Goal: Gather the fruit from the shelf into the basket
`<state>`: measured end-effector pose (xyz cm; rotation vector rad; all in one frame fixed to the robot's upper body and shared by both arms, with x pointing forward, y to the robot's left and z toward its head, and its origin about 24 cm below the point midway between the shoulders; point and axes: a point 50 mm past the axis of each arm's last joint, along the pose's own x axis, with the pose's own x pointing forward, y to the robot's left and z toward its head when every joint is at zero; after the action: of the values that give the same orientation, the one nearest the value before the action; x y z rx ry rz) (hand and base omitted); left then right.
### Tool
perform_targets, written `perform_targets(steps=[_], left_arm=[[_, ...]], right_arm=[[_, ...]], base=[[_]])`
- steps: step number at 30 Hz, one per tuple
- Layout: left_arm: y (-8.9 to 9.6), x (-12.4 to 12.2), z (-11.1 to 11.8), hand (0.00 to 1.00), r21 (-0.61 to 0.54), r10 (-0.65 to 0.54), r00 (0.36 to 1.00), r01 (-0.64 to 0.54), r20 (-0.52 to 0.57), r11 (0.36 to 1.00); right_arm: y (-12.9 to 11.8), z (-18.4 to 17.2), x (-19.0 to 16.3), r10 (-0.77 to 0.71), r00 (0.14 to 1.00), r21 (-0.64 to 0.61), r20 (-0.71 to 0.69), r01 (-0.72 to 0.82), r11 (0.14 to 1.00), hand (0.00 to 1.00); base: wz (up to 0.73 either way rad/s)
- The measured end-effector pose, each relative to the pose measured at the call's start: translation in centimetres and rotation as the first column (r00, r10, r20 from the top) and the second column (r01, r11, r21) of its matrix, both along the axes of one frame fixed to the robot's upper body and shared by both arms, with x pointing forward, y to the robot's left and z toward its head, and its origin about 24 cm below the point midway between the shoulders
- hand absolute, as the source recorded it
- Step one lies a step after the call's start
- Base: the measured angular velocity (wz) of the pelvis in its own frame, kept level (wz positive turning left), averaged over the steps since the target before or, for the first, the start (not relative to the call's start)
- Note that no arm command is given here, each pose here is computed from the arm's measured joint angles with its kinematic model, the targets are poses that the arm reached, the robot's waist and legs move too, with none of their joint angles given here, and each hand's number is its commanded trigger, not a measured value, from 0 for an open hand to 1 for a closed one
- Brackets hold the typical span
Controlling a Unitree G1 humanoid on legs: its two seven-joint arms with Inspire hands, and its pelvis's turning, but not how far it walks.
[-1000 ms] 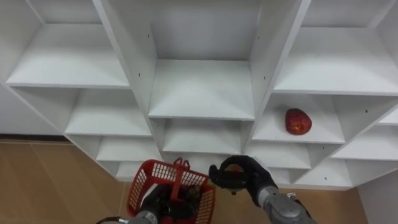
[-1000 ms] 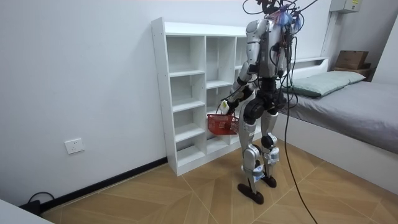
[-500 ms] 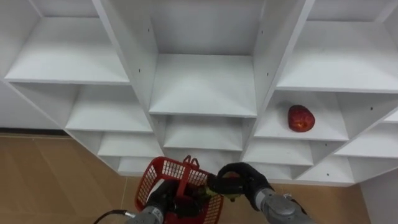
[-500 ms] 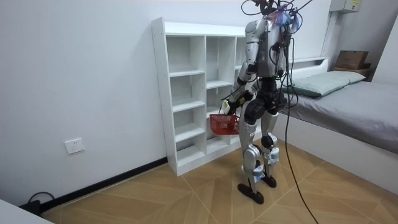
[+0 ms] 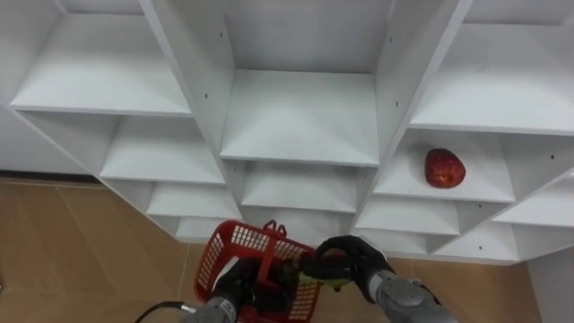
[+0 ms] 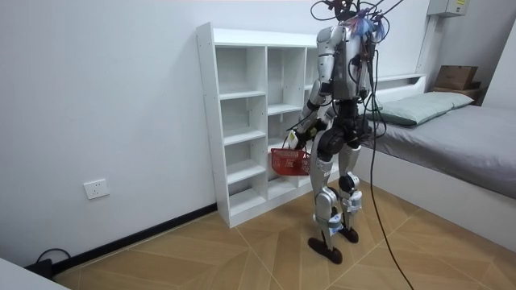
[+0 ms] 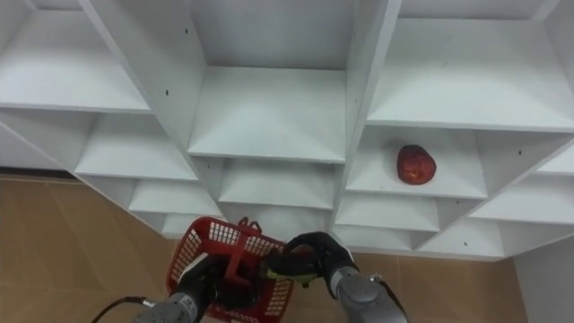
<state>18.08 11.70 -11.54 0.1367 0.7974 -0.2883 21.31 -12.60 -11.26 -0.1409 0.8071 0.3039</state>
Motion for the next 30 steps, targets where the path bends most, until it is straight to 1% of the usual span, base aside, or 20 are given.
perform_targets(steps=[6,10,23,27,28,30], left_arm=[[-0.4,-0.1,0.0,1.0,-0.008,-0.022,1.0,0.022,0.003,1.0],[-0.7,-0.2,0.0,1.0,-0.005,-0.039,0.999,0.039,0.001,0.999],[-0.9,-0.1,0.1,1.0,-0.01,-0.05,0.999,0.05,0.006,0.999],[-0.9,-0.1,0.1,1.0,0.007,-0.089,0.996,0.088,0.009,0.996],[-0.9,-0.1,0.1,1.0,0.007,-0.091,0.996,0.091,0.009,0.996],[-0.9,-0.1,0.0,1.0,0.012,-0.103,0.995,0.103,0.009,0.995]], right_arm=[[-0.1,-0.5,-0.4,-0.009,0.999,-0.011,-0.036,0.008,1.0,1.0],[0.5,-0.5,-0.1,-0.013,0.999,-0.003,-0.043,0.013,1.0,1.0],[0.7,-0.5,0.3,-0.003,0.999,0.005,-0.052,0.003,1.0,1.0],[0.8,-0.5,0.3,0.009,0.998,0.018,-0.057,-0.008,1.0,1.0],[0.9,-0.5,0.3,0.009,0.998,0.019,-0.057,-0.008,1.0,0.85],[0.9,-0.5,0.3,0.012,0.998,0.023,-0.059,-0.01,1.0,0.65]], base=[[0.0],[0.0],[0.0],[0.0],[0.05],[0.08]])
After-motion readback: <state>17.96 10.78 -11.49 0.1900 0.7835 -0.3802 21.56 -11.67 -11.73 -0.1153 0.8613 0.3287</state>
